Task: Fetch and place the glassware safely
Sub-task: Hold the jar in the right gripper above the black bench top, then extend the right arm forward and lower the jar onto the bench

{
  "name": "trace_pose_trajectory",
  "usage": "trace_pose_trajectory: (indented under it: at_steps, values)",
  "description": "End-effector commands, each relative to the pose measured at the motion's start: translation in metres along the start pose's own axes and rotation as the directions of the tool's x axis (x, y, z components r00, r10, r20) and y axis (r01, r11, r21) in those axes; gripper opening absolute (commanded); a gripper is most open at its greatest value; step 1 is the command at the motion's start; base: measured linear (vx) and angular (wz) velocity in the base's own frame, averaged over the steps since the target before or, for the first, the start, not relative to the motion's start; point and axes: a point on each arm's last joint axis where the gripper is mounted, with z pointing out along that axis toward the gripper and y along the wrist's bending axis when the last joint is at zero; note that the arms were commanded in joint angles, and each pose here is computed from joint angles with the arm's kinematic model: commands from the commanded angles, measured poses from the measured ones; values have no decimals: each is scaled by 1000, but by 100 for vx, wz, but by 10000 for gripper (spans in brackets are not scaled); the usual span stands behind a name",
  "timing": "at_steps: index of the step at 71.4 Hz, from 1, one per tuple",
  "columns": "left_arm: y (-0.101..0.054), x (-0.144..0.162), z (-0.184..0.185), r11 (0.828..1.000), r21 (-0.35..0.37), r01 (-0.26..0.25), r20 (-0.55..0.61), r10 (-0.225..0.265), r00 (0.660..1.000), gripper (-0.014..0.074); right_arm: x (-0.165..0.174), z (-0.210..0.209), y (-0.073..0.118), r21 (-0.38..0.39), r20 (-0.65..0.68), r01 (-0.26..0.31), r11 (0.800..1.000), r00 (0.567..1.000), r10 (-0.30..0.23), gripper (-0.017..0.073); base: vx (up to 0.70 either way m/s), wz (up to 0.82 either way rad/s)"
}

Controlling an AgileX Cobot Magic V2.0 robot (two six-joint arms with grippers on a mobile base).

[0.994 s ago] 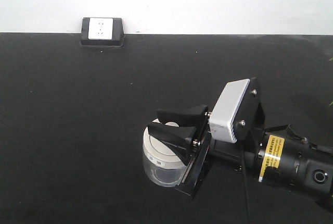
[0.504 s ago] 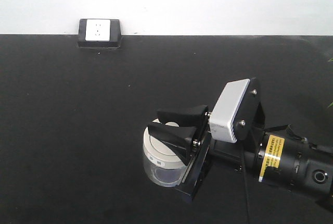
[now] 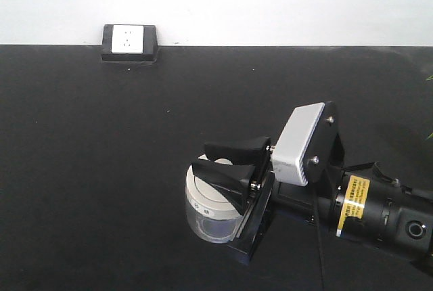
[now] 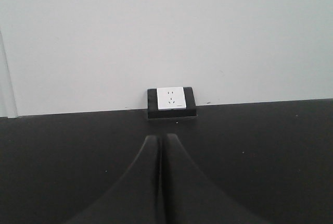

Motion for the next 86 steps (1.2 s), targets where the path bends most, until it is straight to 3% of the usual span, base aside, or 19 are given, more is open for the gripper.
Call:
trace_pose_trajectory:
  at_steps: [1, 32, 45, 54, 68, 82, 86]
  values:
    - [0, -15, 1, 1000, 7, 14, 90, -15, 996, -7, -22, -3, 2, -24, 122, 7, 1000, 993, -4, -1, 0, 0]
    - [0, -15, 1, 1000, 7, 14, 90, -15, 996, -7, -23, -4, 3, -32, 131, 2, 999, 991, 2, -1, 0, 0]
    - [0, -15, 1, 1000, 7, 14, 90, -15, 996, -7, -24, -3, -2, 11, 134, -39, 999, 990, 37, -1, 0, 0]
    - [0, -15, 1, 1000, 7, 14, 90, -15, 996, -7, -24, -4, -5, 47, 133, -7, 999, 991, 1, -1, 0, 0]
    - [0, -15, 1, 1000, 7, 14, 90, -15, 996, -7, -17, -4, -28, 107, 157, -29, 994, 987, 12, -1, 0, 0]
    - [0, -15, 1, 1000, 7, 14, 90, -15, 996, -7, -1, -1, -56, 107, 229, -70, 992, 972, 44, -1, 0, 0]
    - [0, -15, 1, 1000, 7, 14, 90, -15, 996, -7, 4, 1, -64, 102, 236, -54, 993, 971, 29, -1, 0, 0]
